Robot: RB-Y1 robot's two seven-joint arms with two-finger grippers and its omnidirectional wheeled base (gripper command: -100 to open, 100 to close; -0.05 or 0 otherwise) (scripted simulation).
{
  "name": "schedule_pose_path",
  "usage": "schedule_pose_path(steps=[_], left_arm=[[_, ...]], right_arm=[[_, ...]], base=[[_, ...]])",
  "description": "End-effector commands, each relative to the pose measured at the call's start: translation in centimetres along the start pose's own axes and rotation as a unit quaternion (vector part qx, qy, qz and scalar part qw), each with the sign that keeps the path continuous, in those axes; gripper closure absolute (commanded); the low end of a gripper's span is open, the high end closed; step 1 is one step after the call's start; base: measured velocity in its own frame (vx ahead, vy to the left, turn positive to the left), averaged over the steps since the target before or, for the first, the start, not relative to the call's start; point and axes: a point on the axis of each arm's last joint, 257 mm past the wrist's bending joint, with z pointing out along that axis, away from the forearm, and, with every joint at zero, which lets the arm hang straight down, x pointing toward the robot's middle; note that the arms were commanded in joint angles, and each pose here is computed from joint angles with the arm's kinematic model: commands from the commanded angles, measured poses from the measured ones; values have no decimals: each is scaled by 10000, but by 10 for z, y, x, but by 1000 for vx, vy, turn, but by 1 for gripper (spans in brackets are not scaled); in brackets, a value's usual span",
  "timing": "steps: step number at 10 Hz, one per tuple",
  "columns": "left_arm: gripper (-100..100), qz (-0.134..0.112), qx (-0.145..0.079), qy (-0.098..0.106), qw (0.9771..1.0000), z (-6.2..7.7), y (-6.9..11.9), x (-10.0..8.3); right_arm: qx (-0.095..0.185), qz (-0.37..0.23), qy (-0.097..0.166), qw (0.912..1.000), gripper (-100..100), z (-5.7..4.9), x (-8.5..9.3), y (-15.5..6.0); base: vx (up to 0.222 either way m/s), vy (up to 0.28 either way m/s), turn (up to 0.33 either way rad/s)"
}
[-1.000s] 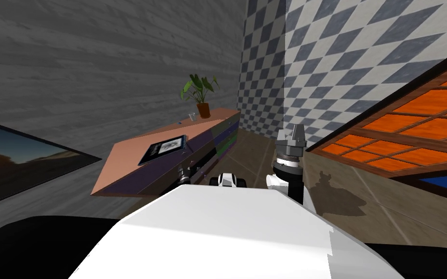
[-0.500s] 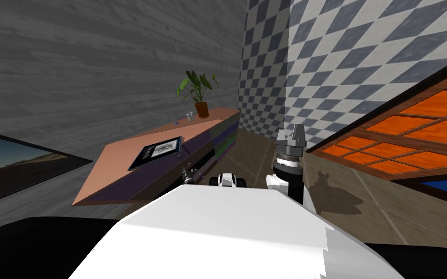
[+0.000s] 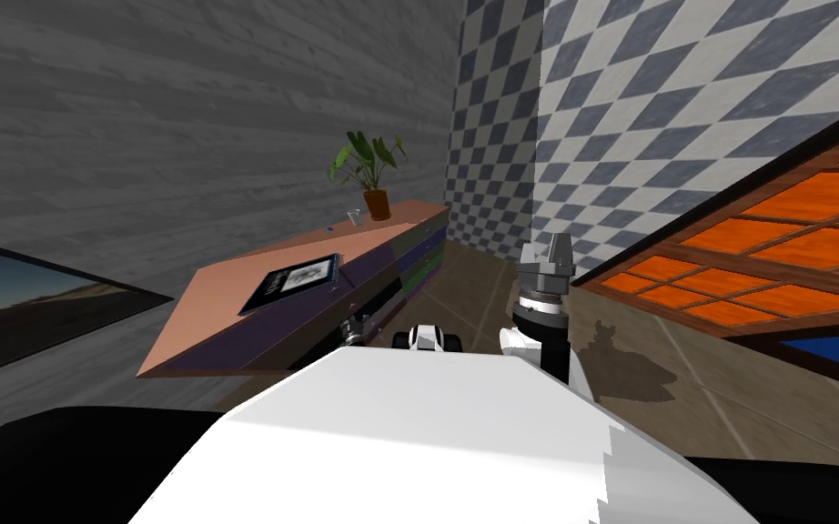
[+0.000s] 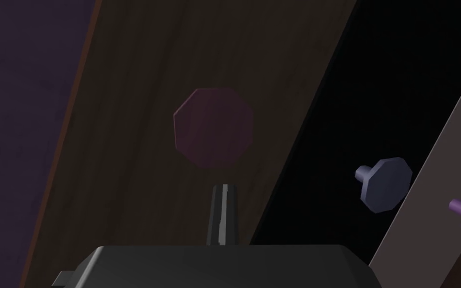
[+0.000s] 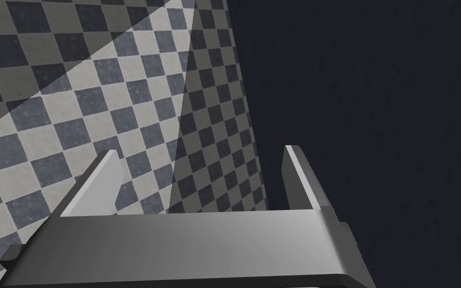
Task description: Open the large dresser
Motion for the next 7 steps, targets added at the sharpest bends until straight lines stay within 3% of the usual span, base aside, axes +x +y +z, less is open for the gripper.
schedule_pose_path(steps=[1,3,4,7], left_arm=[[100,8,-8,9,10000,0,-3,1],[100,9,-5,12,10000,0,-3,1],[-100,191,61,70,9998,9,-18,-7],[-100,536,187,179,9982,25,-45,-21]], right_arm=[[0,0,0,10000,0,0,0,0],[0,1,0,10000,0,0,0,0],[0,-1,0,10000,0,0,0,0],[1,-3,1,10000,0,0,0,0]], base=[[-149,-175,8],[-102,-133,8],[-13,-19,-1],[13,15,0]])
